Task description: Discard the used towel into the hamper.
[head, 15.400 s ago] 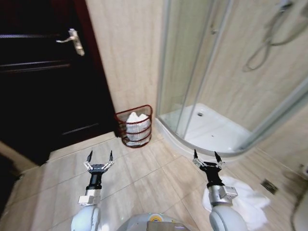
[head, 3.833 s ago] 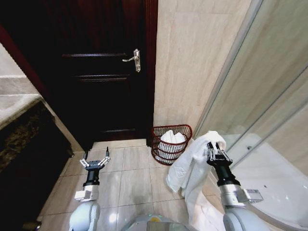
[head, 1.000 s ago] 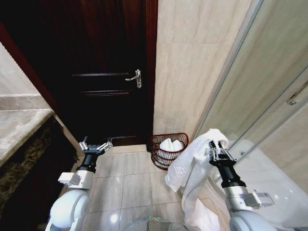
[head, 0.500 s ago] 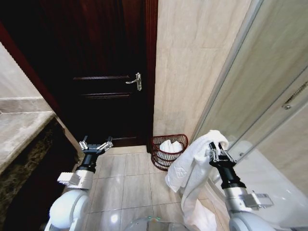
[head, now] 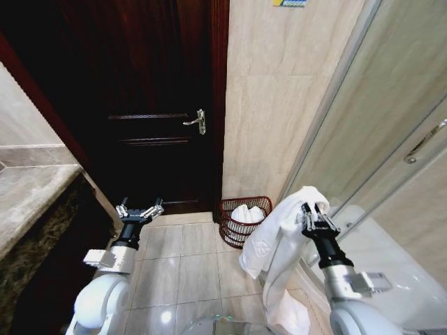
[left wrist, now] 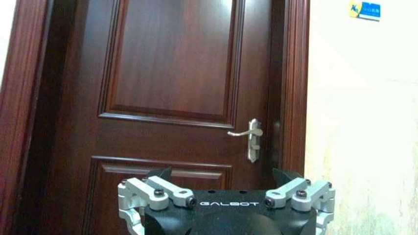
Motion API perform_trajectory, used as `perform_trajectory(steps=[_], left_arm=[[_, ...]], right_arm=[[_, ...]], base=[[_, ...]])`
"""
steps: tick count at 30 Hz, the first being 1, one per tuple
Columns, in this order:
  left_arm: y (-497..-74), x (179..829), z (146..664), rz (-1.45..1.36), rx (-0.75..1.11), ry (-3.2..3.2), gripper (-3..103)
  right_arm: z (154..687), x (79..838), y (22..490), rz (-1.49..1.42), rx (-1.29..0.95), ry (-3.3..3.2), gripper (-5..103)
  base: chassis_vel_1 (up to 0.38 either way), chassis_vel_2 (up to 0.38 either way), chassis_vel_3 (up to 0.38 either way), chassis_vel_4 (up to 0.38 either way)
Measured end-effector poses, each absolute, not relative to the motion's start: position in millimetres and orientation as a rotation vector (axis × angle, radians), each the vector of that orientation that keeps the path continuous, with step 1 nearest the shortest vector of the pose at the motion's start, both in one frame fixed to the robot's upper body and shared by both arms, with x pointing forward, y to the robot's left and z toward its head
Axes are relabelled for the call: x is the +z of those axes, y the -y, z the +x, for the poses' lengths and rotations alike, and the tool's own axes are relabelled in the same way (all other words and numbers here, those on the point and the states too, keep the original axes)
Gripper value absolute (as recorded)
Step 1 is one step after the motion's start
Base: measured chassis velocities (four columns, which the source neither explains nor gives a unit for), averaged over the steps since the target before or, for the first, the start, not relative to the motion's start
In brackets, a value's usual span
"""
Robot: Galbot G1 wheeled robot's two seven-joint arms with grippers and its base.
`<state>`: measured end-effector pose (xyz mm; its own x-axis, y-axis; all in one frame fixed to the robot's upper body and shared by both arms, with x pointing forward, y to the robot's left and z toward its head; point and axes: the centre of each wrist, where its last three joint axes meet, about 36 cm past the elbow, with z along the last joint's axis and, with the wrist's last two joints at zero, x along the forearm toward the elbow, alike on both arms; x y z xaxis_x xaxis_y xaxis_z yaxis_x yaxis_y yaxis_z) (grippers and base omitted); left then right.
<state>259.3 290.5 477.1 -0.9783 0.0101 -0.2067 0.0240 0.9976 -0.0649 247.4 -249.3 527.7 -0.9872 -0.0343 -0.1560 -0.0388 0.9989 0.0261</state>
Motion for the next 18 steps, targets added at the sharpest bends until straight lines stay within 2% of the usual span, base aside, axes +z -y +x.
perform_trajectory(steps=[14, 18], left_arm=[[-300, 461, 239, -0.033, -0.034, -2.879, 100], [-303, 453, 237, -0.059, -0.034, -2.884, 100]], right_arm=[[291, 584, 267, -0.242, 0.124, -2.801, 13], [304, 614, 274, -0.278, 0.083, -2.692, 13]], base=[[0.000, 0.000, 0.000, 0.000], [0.000, 0.000, 0.000, 0.000]])
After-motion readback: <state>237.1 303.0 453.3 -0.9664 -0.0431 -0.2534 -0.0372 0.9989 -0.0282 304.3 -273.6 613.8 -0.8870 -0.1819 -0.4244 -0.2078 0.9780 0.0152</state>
